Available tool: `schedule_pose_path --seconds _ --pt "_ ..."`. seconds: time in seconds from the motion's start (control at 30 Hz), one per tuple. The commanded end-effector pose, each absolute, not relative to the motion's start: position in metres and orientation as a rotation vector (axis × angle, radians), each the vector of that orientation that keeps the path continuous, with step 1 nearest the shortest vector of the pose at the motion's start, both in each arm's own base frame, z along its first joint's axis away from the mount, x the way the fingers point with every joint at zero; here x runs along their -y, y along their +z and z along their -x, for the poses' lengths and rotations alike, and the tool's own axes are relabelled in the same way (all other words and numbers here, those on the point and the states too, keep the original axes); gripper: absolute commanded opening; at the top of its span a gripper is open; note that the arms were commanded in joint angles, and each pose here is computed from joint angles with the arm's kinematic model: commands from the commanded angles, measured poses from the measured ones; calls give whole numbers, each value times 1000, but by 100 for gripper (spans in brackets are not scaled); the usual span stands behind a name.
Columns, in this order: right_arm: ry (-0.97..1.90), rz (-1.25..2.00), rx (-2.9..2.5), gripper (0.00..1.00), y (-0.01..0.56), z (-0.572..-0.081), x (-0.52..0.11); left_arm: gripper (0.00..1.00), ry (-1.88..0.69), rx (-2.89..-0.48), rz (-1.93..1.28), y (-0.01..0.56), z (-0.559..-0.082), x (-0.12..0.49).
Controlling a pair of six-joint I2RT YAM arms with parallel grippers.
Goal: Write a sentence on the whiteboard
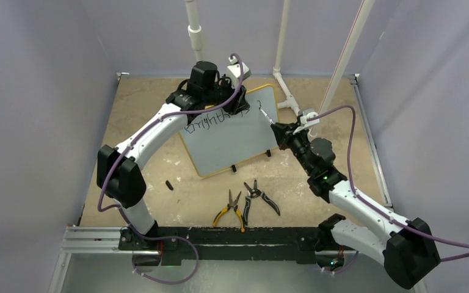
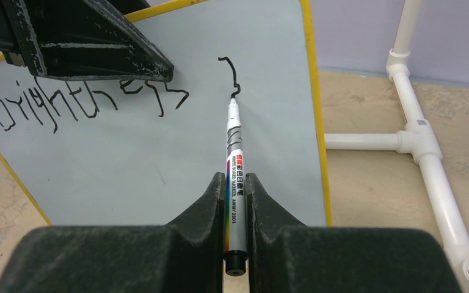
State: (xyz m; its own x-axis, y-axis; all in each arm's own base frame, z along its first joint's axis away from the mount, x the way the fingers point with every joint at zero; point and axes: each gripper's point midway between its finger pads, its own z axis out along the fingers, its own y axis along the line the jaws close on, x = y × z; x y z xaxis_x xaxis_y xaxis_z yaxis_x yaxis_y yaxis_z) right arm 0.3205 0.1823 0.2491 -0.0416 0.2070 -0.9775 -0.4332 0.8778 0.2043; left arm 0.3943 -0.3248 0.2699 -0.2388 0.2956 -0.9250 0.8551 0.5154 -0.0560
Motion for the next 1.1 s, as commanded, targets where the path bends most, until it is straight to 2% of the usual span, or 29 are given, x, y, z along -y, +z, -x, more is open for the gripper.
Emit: schedule_pose_path --seconds 0.0,0.23,0.77,1.07 --pt "537 199 -1532 0 250 -321 -187 0 -748 -1832 -959 261 -386 322" --pt "533 184 -1525 0 252 -318 -184 0 -746 -1831 -957 262 -386 322" --pt "578 182 -1326 0 320 -318 -187 0 -739 -1834 -955 261 -387 321" --pt "563 175 -1326 0 320 -323 -187 0 -740 -1838 -955 260 -387 321"
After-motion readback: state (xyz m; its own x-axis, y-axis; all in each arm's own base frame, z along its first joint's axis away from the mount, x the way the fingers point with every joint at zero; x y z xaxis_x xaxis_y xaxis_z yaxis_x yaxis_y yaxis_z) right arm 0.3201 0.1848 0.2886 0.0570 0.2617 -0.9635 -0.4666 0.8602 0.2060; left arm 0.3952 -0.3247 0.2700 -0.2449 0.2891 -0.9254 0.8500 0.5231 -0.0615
